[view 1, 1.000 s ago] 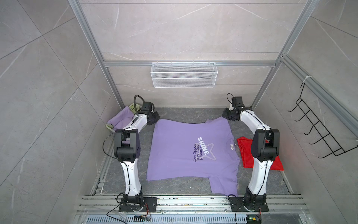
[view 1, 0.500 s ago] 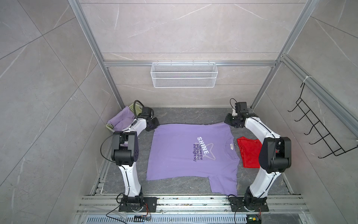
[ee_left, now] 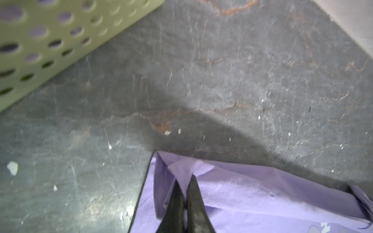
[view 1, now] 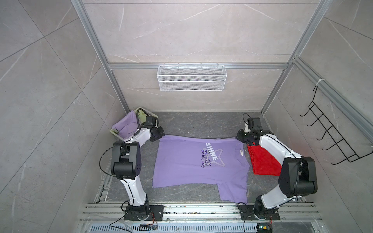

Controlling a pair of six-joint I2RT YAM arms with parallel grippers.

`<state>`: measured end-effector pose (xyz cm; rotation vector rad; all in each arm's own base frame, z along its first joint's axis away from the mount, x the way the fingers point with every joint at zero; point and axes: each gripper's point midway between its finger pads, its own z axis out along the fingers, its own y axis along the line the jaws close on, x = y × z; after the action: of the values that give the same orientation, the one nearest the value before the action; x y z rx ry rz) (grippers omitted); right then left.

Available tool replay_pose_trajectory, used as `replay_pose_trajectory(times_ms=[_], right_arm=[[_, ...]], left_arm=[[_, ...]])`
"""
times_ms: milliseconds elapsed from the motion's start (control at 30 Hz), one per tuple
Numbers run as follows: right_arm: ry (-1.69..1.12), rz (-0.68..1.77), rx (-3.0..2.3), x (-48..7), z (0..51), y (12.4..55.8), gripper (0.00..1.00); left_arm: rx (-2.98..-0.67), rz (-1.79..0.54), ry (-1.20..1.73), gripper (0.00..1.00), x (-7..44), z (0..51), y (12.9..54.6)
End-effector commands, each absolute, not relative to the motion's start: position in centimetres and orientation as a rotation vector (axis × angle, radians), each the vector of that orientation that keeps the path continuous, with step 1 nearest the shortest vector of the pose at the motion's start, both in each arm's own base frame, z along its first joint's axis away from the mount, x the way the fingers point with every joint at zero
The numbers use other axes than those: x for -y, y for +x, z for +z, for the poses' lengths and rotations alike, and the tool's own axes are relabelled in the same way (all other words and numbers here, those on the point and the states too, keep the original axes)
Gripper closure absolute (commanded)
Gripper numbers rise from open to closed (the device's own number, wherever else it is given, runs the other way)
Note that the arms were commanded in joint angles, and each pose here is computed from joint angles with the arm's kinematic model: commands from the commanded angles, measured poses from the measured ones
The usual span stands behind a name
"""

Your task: Fold and stack the t-shirts

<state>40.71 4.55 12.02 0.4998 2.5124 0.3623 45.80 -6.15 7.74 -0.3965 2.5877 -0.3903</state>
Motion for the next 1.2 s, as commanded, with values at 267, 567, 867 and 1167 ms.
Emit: replay_pose_trajectory(times_ms=[267, 567, 867, 1167], right_arm=[[0.593, 0.301, -2.535, -4.5, 9.4, 38.0, 1.00], [0.569, 0.254, -2.551, -4.0, 9.7, 37.7, 1.00], [0.599, 0.238, -2.576, -3.8, 8.6, 36.5, 1.00], [0.596, 0.233, -2.557, -3.6, 9.5, 35.9, 1.00]], left_arm=[[-2.567, -0.363, -0.444, 1.00, 5.3, 7.9, 43.8], [-2.580, -0.289, -0.406, 1.00, 4.5, 8.4, 43.0], [-2.626, -0.274, -0.429, 1.00, 4.3, 6.8, 41.4], [-2.538, -0.231, -0.465, 0.72, 3.3, 9.5, 39.6]])
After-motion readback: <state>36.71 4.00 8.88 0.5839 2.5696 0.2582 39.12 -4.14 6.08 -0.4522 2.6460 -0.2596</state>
